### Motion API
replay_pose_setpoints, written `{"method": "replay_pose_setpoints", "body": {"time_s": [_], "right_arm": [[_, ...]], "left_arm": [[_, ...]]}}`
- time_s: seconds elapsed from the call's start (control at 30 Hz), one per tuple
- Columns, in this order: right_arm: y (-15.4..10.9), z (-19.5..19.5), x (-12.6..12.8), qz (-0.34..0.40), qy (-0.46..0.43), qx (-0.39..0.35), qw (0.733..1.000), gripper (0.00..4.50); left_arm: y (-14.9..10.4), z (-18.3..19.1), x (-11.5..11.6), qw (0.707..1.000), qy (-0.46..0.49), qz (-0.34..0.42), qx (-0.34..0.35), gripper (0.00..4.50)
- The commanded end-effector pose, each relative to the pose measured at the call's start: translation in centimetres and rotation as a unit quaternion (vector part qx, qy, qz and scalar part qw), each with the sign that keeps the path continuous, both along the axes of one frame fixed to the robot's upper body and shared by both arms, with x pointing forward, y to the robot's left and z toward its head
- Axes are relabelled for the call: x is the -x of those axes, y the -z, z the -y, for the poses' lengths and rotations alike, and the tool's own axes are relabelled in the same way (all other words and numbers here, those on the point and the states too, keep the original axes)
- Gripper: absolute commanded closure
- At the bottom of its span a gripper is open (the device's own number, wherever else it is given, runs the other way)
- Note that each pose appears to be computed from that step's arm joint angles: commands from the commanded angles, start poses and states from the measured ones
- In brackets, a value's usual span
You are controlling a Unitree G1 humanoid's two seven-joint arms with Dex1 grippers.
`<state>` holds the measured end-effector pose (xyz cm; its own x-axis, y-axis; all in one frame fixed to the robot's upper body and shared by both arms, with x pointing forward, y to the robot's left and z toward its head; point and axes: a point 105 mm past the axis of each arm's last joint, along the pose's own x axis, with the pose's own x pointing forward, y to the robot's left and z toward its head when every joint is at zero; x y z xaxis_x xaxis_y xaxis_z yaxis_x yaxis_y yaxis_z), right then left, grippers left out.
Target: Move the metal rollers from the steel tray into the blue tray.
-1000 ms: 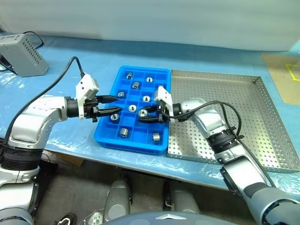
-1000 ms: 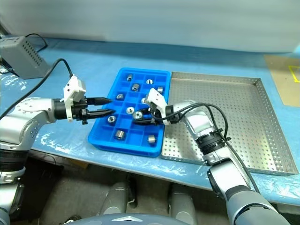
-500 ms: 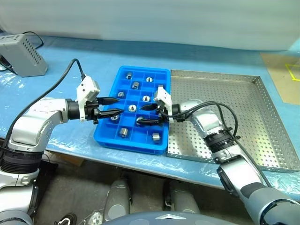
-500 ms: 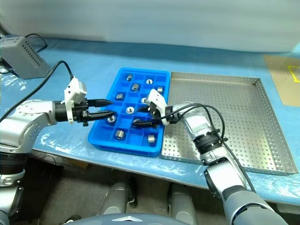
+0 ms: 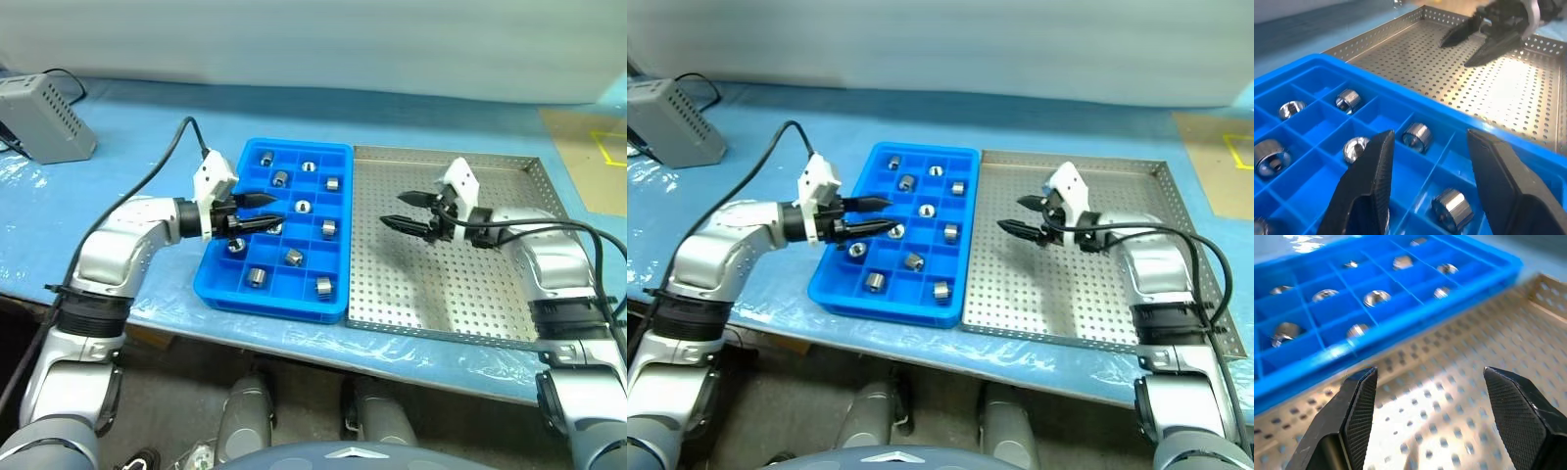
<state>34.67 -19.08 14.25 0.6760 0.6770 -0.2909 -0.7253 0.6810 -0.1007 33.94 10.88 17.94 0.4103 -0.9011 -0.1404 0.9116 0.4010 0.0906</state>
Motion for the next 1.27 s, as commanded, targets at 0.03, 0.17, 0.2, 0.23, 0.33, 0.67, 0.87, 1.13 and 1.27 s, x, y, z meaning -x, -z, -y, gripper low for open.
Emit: {"method": "replay_pose_setpoints", "body": {"time_s": [0.03,0.17,0.2,0.23,0.33,0.67,0.87,1.13,1.27], "right_arm": [[-0.8,-0.1,1.0,0.027,0.028,-0.03,0.999,0.92],[-0.6,-1.3,2.1,0.025,0.026,-0.046,0.998,0.92],[-0.6,-1.3,2.3,0.025,0.028,-0.045,0.998,0.92],[-0.6,-1.1,2.4,0.026,0.034,-0.041,0.998,0.92],[-0.9,-0.3,2.0,0.033,0.054,-0.04,0.997,0.92],[-1.3,-0.8,1.2,0.049,0.061,-0.041,0.996,0.92],[-1.5,-1.1,0.6,0.052,0.056,-0.04,0.996,0.92],[-1.4,-1.2,0.3,0.054,0.054,-0.035,0.996,0.92],[-1.4,-1.2,0.2,0.055,0.054,-0.032,0.996,0.92]], "left_arm": [[-0.1,1.1,-1.3,1.0,-0.007,0.015,0.015,2.03],[1.2,2.0,-1.6,1.0,0.0,0.004,0.013,2.03],[1.3,2.1,-1.6,1.0,0.004,0.004,0.012,2.03],[1.4,2.2,-1.7,1.0,0.006,0.004,0.012,2.03],[1.4,2.0,-2.2,1.0,0.005,0.005,0.01,2.03],[1.1,1.0,-3.0,1.0,-0.013,0.016,0.008,2.03],[0.8,0.6,-2.9,1.0,-0.021,0.02,0.011,2.03],[0.7,0.4,-2.7,0.999,-0.028,0.021,0.013,2.03],[0.6,0.5,-2.7,0.999,-0.03,0.021,0.016,2.03]]}}
